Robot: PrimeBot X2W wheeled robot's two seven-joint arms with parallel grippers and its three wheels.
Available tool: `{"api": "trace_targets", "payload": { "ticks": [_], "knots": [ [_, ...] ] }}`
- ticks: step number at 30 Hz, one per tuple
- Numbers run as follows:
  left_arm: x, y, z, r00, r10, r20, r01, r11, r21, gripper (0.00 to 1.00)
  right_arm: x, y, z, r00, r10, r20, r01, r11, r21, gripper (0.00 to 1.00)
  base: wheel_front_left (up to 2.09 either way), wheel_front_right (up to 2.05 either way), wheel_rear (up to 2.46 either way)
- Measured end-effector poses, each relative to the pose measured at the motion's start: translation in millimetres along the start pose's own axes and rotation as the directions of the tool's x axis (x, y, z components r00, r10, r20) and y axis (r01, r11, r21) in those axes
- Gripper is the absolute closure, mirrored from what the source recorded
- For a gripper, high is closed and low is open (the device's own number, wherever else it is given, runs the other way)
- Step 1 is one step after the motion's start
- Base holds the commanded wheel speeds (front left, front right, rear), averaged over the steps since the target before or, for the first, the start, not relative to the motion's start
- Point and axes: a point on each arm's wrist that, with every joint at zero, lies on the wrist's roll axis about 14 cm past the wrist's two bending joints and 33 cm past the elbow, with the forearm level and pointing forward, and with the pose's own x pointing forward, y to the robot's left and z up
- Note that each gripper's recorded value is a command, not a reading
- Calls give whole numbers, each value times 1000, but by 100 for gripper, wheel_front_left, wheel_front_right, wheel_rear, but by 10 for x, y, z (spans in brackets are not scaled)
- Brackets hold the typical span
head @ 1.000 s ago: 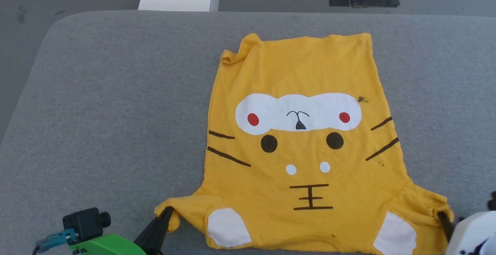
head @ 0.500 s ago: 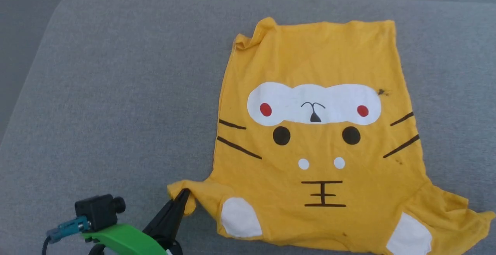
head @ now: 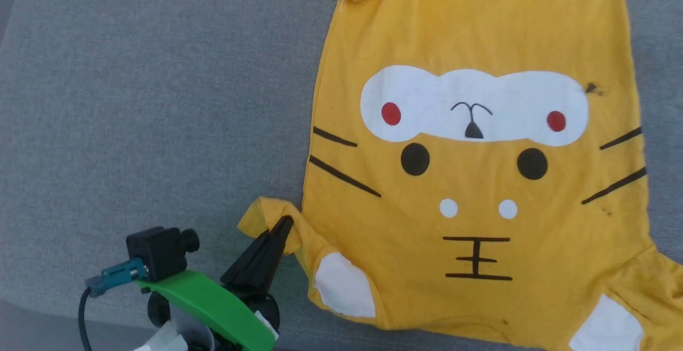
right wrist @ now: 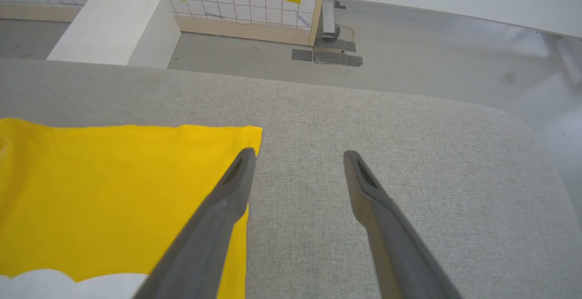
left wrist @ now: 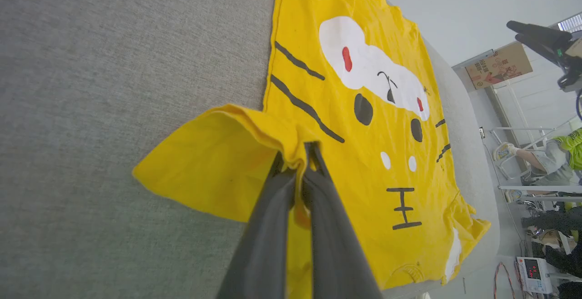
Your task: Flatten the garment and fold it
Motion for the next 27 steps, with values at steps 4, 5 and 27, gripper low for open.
{"api": "trace_targets", "payload": {
  "ticks": [4,5,27],
  "knots": [
    [124,99,-82,999,15,-31,-16,1000,-8,100,365,122,-161,996,4,-92,-6,1000,-25,0,0,0,0],
    [147,123,-99,999,20,-37,-21,1000,-12,100,430,141,-194,994,4,-108,-7,1000,-29,0,0,0,0],
    [234,497,-193,991,123,-58,-124,992,-13,100,1188,630,-754,962,61,-265,-63,998,4,100,0,0,0]
  ]
}}
